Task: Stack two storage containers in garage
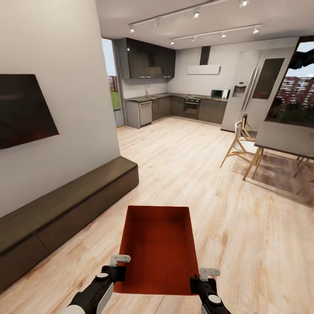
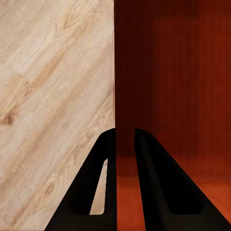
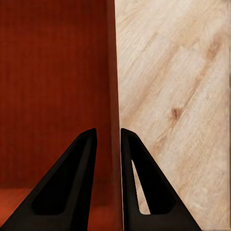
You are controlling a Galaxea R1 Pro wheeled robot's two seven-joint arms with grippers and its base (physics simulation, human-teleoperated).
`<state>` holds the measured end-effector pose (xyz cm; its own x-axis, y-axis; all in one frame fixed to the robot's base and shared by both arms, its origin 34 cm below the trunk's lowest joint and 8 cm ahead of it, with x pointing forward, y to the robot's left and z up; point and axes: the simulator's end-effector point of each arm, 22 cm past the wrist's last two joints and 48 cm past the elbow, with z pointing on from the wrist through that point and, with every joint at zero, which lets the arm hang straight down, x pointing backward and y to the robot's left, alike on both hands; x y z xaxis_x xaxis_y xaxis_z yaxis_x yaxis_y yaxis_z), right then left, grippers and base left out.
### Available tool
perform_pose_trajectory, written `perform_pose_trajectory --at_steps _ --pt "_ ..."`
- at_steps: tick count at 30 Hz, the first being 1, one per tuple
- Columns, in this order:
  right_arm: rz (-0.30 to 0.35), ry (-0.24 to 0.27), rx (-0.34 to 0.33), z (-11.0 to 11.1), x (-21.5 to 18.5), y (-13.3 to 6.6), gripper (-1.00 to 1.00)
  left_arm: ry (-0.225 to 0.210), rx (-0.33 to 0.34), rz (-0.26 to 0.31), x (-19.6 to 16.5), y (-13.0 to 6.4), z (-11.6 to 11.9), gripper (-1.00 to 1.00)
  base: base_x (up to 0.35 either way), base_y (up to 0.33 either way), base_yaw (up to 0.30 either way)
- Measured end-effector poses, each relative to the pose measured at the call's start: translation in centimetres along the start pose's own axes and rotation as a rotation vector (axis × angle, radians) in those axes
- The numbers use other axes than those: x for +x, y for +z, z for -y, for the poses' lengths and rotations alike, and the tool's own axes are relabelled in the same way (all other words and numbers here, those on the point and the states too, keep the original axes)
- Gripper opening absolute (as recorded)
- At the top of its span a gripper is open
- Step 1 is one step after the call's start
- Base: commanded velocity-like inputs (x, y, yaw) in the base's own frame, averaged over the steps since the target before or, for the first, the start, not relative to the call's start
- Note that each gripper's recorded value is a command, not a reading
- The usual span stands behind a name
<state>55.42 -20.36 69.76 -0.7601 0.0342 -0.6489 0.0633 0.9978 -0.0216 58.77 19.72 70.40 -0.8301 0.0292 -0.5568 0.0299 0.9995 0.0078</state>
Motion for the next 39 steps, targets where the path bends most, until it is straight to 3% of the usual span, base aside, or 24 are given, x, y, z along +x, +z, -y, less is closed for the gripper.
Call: perform_pose_trajectory --at_steps 39 --pt "-0.004 0.000 0.000 0.03 0.20 0.06 -1.00 0.000 0.000 -0.004 0.20 0.09 0.03 -1.00 0.000 0.000 -0.229"
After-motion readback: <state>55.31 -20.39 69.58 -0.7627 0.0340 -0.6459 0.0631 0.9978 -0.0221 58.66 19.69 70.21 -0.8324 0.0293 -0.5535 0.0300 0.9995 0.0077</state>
